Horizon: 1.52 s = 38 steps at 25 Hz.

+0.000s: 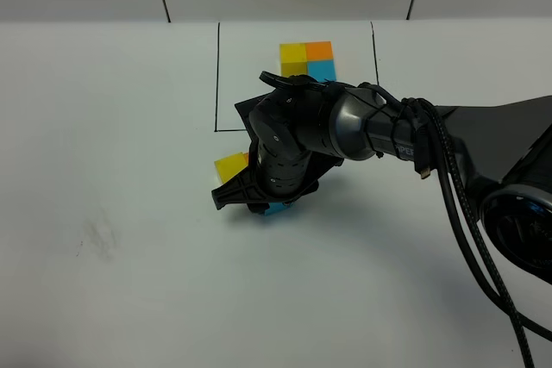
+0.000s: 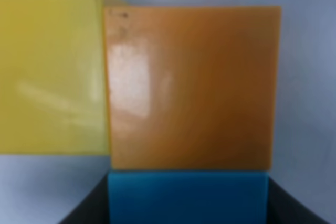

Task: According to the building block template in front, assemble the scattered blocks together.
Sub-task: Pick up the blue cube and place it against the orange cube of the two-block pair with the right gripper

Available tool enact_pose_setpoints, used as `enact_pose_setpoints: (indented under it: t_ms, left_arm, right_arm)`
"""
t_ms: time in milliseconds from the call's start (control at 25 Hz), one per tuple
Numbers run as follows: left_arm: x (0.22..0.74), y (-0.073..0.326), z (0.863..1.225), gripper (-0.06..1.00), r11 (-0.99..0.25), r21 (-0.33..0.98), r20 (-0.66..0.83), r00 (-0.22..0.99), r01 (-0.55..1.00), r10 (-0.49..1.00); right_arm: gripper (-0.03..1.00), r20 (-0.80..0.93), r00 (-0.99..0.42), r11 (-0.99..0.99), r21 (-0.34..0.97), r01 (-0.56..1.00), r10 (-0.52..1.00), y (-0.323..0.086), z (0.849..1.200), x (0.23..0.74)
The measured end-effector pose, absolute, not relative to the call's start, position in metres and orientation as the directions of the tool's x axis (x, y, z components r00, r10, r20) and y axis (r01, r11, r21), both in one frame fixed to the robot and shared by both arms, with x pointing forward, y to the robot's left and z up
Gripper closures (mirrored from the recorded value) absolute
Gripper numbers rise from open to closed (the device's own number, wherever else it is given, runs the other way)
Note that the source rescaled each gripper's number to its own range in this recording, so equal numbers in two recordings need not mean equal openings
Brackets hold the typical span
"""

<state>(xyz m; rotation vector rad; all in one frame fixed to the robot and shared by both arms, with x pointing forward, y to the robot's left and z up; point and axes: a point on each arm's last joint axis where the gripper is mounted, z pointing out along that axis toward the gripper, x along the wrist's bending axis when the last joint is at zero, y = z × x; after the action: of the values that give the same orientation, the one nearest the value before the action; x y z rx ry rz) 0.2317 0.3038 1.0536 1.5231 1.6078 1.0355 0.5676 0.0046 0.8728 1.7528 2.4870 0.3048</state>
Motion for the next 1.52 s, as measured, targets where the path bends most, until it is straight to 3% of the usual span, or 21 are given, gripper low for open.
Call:
enact_pose_setpoints:
  t_ms: [800,960,1200,1520]
  left_arm:
    - [0.2317,0.3038,1.0535,0.94,-0.003,0.892,0.044,-0.081,0.453,0.996]
    - [0.2317,0.3038,1.0535,0.94,-0.003,0.892,0.044,-0.081,0.453,0.996]
    - [0.2317,0.3038,1.0535,0.94,-0.003,0.892,0.044,-0.081,0.453,0.996]
    - [0.2317,0.3038,1.0535,0.94,-0.003,0.892,0.044,-0.081,0.453,0.996]
  right_arm:
    - [0.51,0.035,-0.382,0.368,0.199,0.908,0.923,0.0048,0.8728,0.5674]
    - [0.43,0.039,-0.386,0.371,0.198,0.907,0.922,0.0052,0.8728,0.5671]
    - [0.23,0.055,-0.401,0.384,0.201,0.901,0.914,0.0094,0.8731,0.5644]
    - [0.18,0.039,-0.417,0.401,0.204,0.893,0.908,0.0088,0.8731,0.5648]
